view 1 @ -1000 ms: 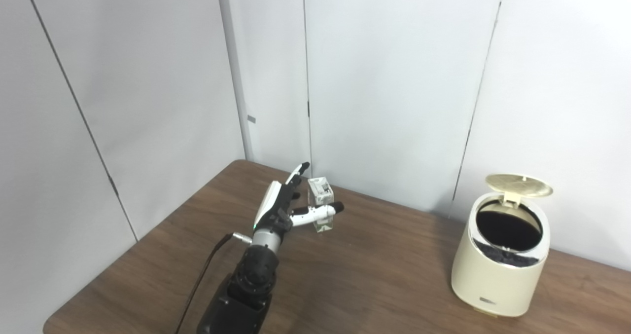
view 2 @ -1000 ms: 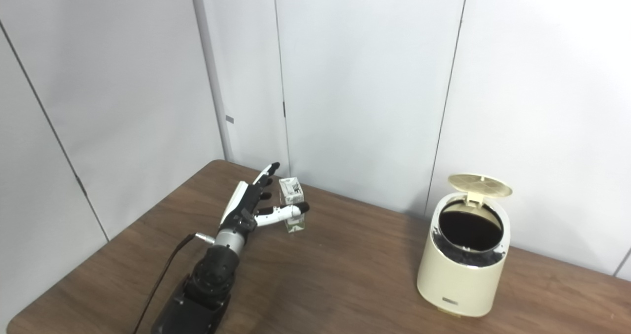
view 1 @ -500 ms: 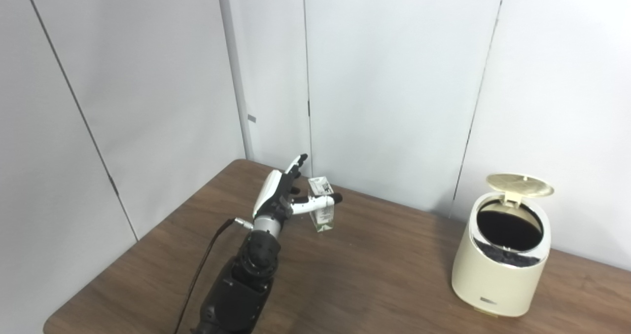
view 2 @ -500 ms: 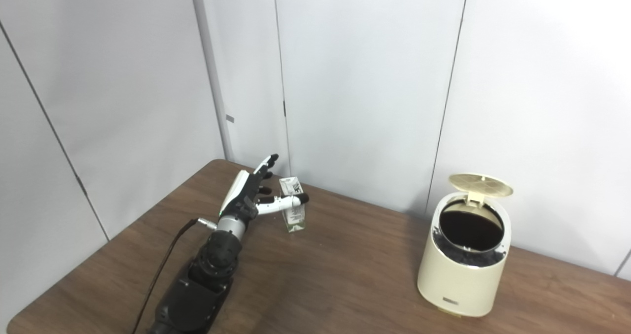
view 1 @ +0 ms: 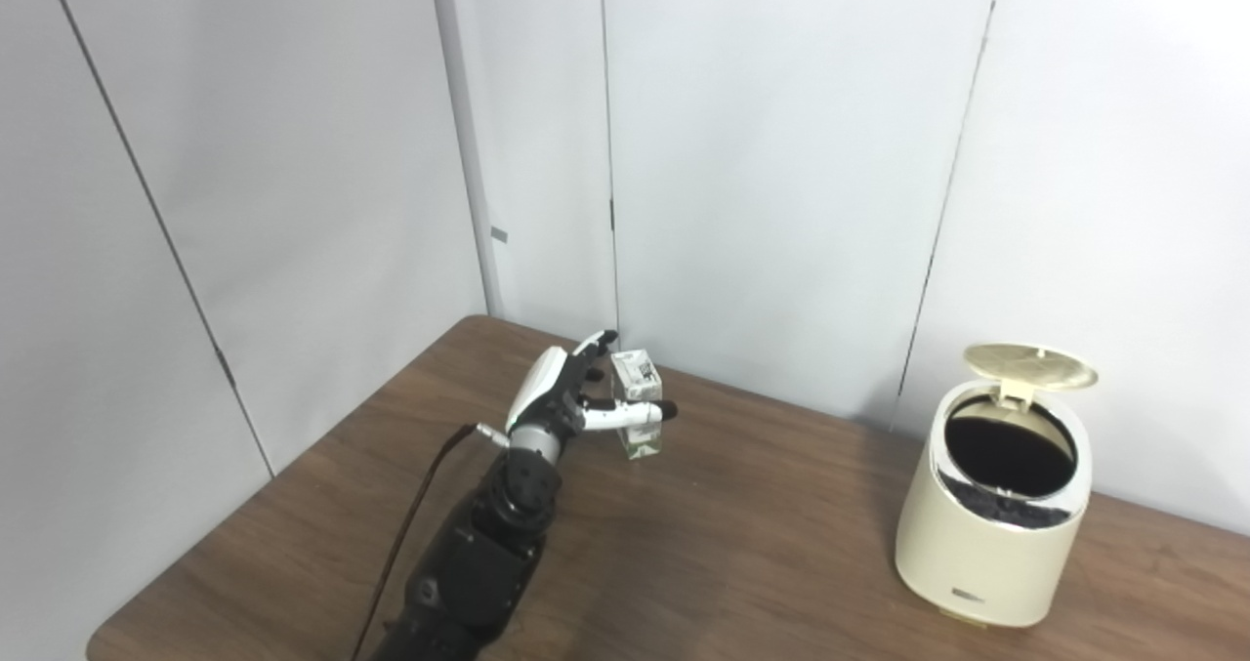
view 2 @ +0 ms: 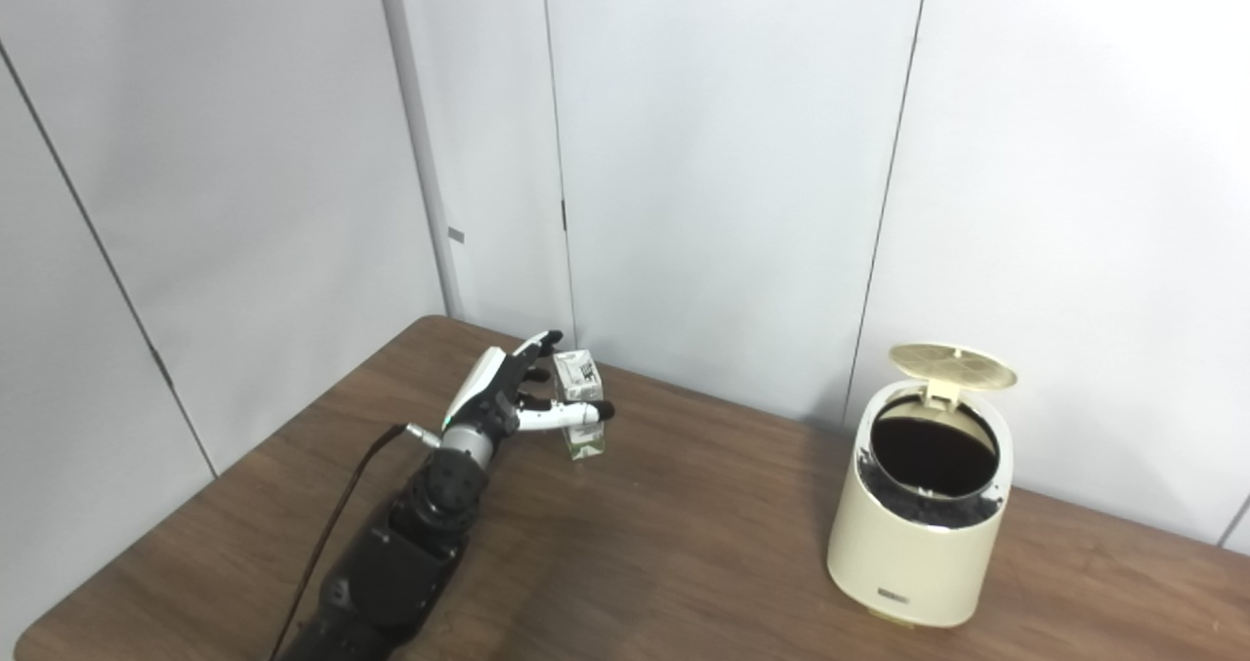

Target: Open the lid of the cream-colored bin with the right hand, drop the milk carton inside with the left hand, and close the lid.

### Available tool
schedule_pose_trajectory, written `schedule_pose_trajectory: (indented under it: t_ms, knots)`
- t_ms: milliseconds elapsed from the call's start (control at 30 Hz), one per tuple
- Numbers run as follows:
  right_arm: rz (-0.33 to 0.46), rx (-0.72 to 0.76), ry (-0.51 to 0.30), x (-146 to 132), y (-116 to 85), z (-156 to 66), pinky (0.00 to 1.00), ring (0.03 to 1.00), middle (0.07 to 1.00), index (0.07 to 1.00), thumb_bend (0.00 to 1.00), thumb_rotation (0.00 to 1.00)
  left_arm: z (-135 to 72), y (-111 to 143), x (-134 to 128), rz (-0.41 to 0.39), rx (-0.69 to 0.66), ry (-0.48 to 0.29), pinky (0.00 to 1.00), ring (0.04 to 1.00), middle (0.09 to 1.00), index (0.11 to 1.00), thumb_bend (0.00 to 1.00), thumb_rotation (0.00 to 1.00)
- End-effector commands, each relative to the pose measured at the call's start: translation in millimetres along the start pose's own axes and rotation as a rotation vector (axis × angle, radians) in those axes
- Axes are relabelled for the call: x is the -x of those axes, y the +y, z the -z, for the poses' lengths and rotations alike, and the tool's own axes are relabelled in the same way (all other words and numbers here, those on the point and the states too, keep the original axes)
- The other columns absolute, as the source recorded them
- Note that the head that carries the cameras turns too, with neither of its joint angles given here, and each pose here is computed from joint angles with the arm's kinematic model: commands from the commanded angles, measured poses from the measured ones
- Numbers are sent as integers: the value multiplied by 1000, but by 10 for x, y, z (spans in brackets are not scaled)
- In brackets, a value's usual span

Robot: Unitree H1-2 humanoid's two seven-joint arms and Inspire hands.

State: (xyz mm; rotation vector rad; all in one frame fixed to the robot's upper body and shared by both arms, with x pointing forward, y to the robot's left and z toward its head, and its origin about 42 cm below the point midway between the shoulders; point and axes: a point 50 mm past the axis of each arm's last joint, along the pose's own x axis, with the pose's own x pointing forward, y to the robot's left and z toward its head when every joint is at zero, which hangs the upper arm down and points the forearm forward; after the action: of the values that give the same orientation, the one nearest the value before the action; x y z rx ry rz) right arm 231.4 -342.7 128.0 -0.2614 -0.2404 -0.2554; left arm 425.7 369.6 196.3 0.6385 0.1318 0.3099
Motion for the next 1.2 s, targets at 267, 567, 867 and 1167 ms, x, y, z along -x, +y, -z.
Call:
schedule_pose_trajectory:
  t_ms: [267,567,867,1167]
  knots:
    - [4,-9,8,101,-18,3,597,655,668,670,264,276,-104,89,-174,-20,-44,-8,609,815,904,951,1000,337]
    - [1,-3,16,100,3,5,585,645,661,661,258,218,-6,71,-165,-83,14,-72,635,745,785,834,997,283]
    - [-13,15,27,100,28,-32,589,648,667,659,248,213,41,-35,-159,-256,306,-156,560,620,620,619,843,43]
    - [-20,22,43,115,52,-39,582,643,667,651,251,180,-31,-39,-233,-436,483,-123,460,500,521,461,520,0]
